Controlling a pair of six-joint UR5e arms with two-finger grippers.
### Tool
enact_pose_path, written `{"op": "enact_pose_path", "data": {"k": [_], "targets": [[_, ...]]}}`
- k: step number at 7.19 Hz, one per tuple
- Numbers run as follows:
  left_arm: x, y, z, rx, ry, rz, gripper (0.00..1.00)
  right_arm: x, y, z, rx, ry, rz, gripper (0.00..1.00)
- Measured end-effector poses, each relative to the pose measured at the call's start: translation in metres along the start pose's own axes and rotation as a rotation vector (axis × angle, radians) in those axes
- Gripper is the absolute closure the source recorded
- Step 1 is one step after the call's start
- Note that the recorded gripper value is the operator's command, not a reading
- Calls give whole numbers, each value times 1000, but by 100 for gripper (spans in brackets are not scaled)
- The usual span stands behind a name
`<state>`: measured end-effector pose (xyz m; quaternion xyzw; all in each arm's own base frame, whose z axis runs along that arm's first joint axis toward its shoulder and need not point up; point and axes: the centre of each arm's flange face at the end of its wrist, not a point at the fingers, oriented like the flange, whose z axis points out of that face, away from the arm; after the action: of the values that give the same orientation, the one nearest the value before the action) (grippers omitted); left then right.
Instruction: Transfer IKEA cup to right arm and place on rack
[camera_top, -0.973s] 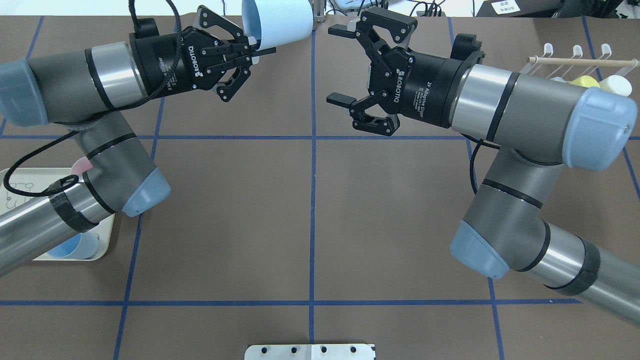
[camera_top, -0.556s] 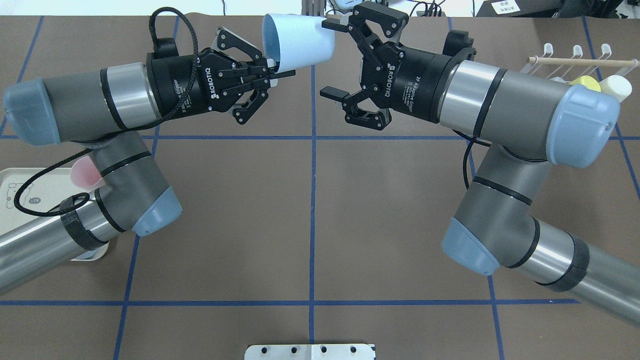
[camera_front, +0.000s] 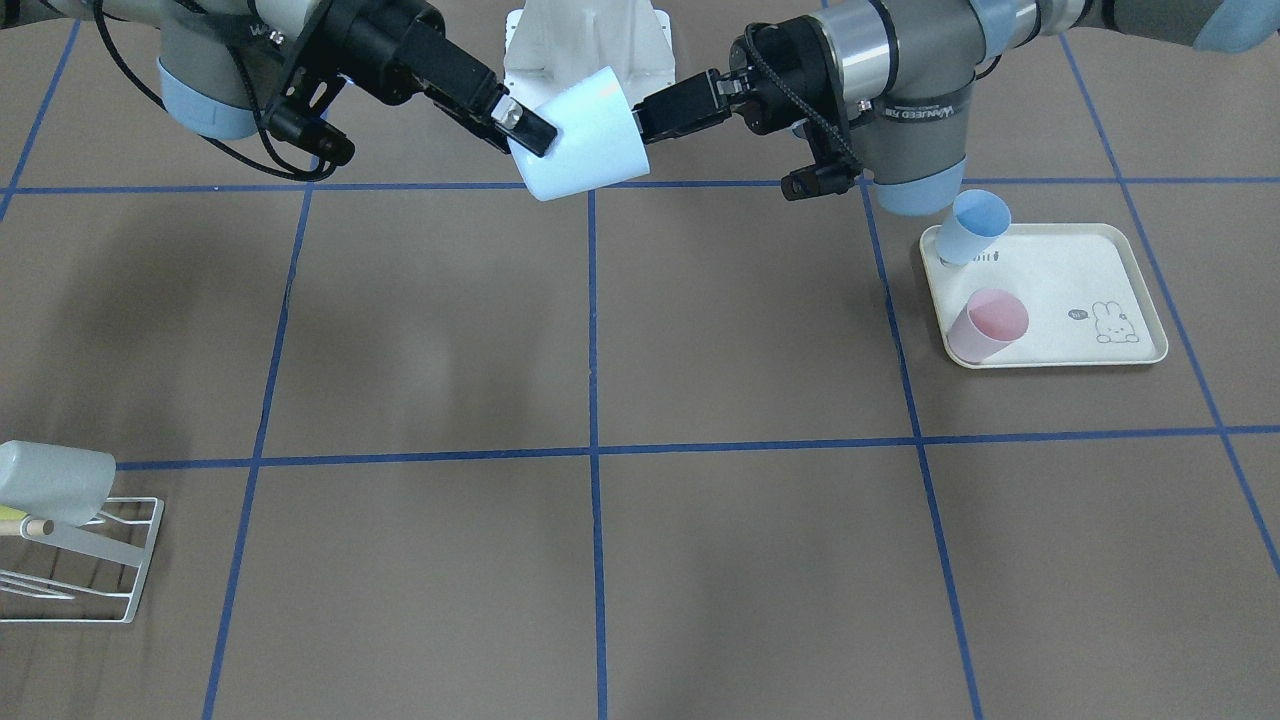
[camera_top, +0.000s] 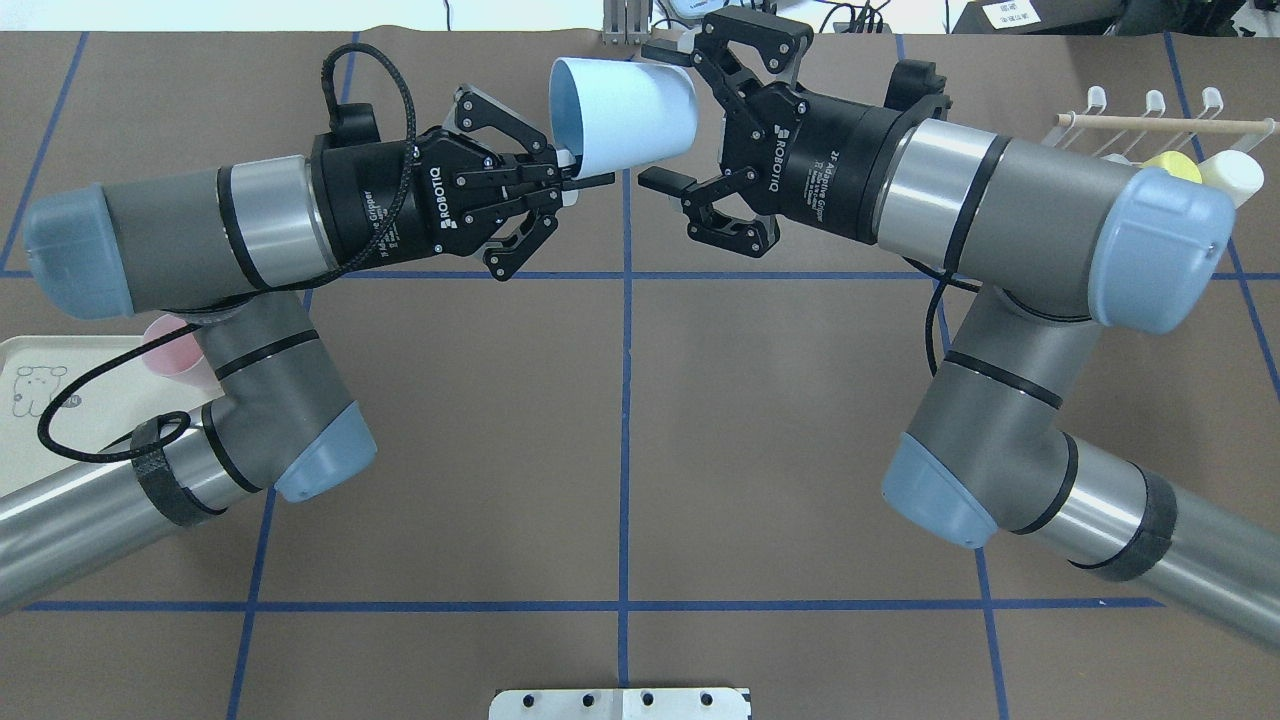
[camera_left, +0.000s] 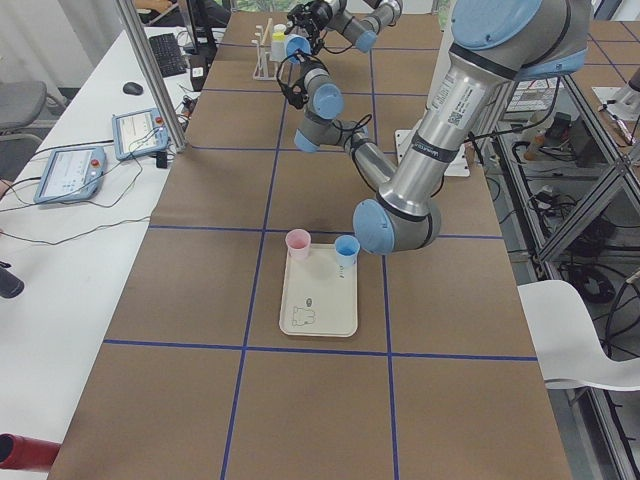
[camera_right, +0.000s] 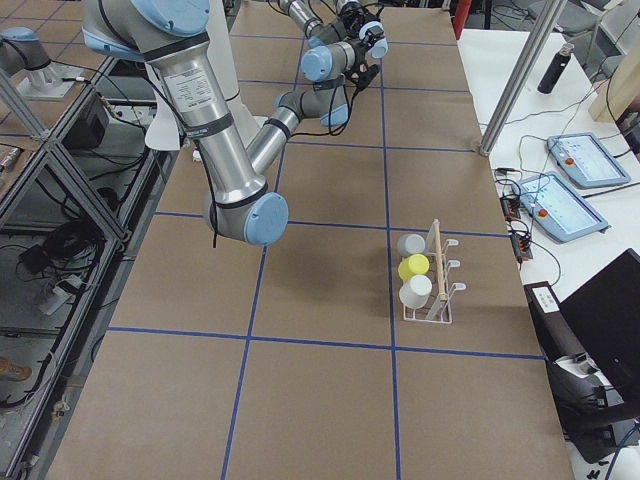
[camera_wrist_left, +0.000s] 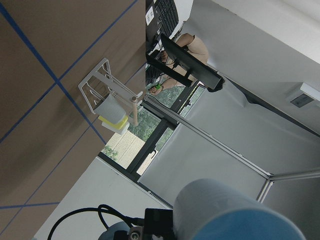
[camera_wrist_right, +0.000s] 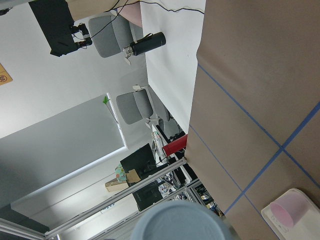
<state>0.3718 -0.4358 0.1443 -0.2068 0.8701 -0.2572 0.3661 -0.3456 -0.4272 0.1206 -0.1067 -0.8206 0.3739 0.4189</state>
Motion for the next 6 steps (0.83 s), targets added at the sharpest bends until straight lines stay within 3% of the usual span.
{"op": "enact_pose_path", "data": {"k": [1,2,3,6], "targets": [[-1,1,1,-3,0,-2,91,0,0,0,1,1,0,65],[-2,3,1,-7,-1,-3,6,0,0,0,1,0,0,90],[-2,5,1,-9,0,-3,0,-1,0,-1,0,-1,0,97],[3,-4,-23,27,-3,26,0,-10,-13,-8,31,-6,-25,97]]}}
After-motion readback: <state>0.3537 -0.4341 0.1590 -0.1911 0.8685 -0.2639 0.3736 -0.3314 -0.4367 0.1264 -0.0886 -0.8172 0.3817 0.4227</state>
